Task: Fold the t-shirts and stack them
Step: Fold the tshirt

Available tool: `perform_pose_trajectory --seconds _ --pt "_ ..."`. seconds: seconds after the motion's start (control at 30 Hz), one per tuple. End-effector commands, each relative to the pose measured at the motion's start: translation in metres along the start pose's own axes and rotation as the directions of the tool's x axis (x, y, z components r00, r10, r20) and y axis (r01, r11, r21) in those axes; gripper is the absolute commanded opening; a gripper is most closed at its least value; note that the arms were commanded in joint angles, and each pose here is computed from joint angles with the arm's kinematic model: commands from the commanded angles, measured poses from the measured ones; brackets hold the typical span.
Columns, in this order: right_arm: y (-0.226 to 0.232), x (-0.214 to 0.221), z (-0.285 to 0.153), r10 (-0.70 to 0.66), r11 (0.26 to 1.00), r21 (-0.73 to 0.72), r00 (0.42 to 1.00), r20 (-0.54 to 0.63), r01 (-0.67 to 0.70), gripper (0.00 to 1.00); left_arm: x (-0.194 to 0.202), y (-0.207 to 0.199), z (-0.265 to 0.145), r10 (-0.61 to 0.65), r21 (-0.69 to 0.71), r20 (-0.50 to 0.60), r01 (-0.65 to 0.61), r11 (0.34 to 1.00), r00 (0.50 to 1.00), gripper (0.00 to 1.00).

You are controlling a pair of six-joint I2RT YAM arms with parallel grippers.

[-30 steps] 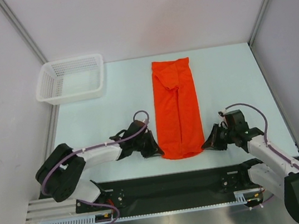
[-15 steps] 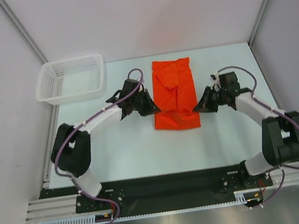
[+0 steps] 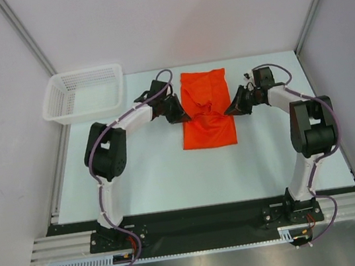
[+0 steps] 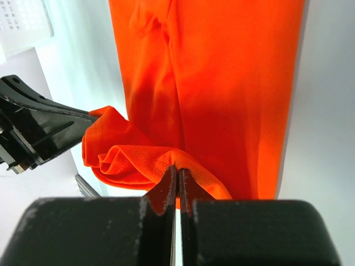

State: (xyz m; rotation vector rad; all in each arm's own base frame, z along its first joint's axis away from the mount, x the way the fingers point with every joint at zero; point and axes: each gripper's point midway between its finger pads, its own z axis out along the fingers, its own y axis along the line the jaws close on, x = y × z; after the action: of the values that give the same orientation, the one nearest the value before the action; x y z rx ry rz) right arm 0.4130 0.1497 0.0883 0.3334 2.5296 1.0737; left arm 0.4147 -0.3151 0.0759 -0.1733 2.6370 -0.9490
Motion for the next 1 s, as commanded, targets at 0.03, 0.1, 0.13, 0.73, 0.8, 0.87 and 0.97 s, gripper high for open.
perform_pose_trajectory --seconds 0.03,0.1,0.13,0.73,0.8,0.87,0.97 --pt "0.004 -0.024 0.006 -0.023 0.999 -0.026 1.000 0.019 0.024 0.00 -0.020 -0.003 0.000 0.001 0.032 0.006 -0.001 0.999 1.000 0.00" --pt "-0.002 -0.030 0.010 -0.011 1.000 -0.011 1.000 0.023 0.011 0.00 -0.029 -0.004 0.000 -0.009 0.041 0.014 0.008 0.999 1.000 0.00" --pt "-0.004 -0.031 0.012 -0.003 1.000 -0.006 1.000 0.027 0.004 0.00 -0.028 0.002 0.005 -0.021 0.026 0.000 0.021 0.999 1.000 0.00" --pt "-0.018 -0.047 0.023 0.072 0.997 0.031 0.996 0.052 -0.074 0.00 -0.036 0.017 0.023 -0.065 0.007 -0.028 0.065 0.998 0.997 0.05" --pt "-0.017 -0.048 0.023 0.073 0.997 0.029 0.996 0.057 -0.075 0.00 -0.039 0.015 0.023 -0.062 0.011 -0.023 0.062 0.998 0.998 0.05" --pt "-0.019 -0.049 0.023 0.076 0.996 0.038 0.995 0.065 -0.079 0.00 -0.040 0.015 0.024 -0.057 0.010 -0.022 0.057 0.998 0.998 0.06" --pt "-0.020 -0.052 0.022 0.090 0.995 0.044 0.993 0.080 -0.094 0.00 -0.047 0.009 0.025 -0.040 0.026 -0.014 0.040 0.999 0.999 0.22"
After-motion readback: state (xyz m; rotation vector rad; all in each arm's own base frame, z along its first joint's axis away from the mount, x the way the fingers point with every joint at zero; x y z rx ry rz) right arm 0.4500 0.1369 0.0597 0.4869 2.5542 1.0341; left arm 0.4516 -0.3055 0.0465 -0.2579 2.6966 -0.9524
